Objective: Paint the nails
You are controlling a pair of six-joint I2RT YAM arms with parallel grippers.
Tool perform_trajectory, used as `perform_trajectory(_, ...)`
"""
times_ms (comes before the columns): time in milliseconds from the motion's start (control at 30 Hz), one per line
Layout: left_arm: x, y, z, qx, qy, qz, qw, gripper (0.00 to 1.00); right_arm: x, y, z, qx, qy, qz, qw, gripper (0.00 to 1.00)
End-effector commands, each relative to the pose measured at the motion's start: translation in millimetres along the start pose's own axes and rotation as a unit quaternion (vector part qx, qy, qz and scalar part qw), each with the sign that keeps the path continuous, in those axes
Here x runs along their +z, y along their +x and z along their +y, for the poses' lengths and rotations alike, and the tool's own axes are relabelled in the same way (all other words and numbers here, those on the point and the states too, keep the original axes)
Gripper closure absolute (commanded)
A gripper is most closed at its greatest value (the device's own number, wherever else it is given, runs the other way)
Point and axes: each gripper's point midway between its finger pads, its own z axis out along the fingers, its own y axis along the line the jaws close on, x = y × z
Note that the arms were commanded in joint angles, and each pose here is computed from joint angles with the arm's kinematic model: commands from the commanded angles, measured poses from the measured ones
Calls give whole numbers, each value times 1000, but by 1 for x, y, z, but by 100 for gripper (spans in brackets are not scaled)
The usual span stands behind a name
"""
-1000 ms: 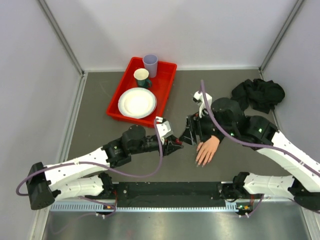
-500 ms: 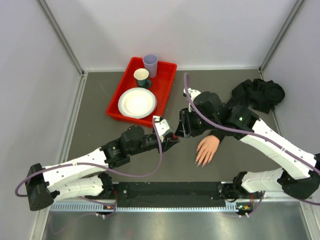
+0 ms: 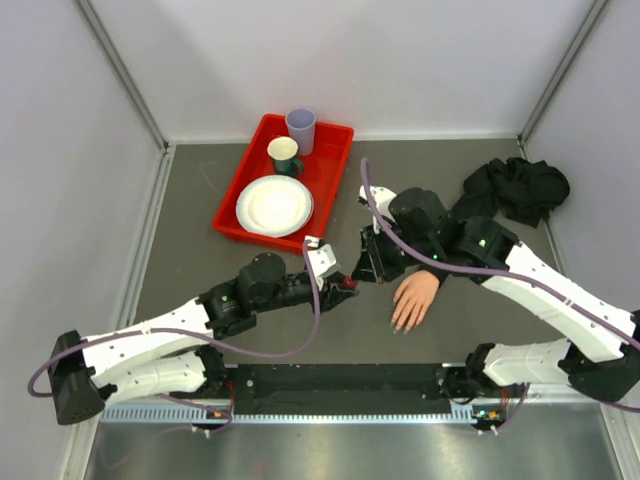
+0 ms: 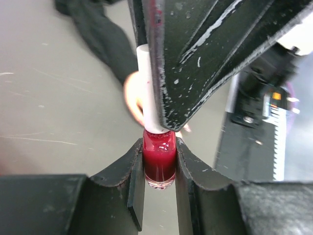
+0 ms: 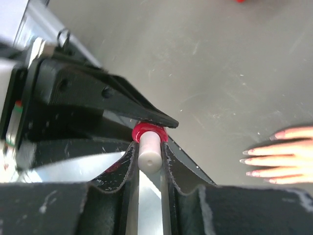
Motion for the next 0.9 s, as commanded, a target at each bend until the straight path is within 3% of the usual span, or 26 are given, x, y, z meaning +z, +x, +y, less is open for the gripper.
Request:
perform_trajectory(0, -17, -32, -47, 3, 120, -60, 991, 100, -10, 3, 27, -98, -103, -22, 990, 100)
perform_trajectory(300, -56, -64, -114, -22, 309, -96, 946, 100, -47, 26, 76, -233, -297, -46, 925, 100)
perform_trajectory(533, -52, -69, -120, -32, 336, -90, 937, 100, -64, 35, 88, -279, -351, -72, 891, 100)
perform_trajectory(667, -44, -68, -112, -33, 311, -88, 946, 100, -58, 33, 73, -285, -305, -76, 906, 100)
perform_trajectory(700, -40, -68, -107, -27, 294, -90, 951, 100, -58, 30, 70, -279, -293, -77, 911, 96)
perform_trajectory(800, -23, -62, -77, -20, 204, -78, 976, 100, -51, 15, 55, -221, -221, -87, 946, 62)
perform_trajectory(867, -12, -58, -53, -12, 135, -68, 988, 100, -45, 2, 35, -153, -145, -91, 973, 55)
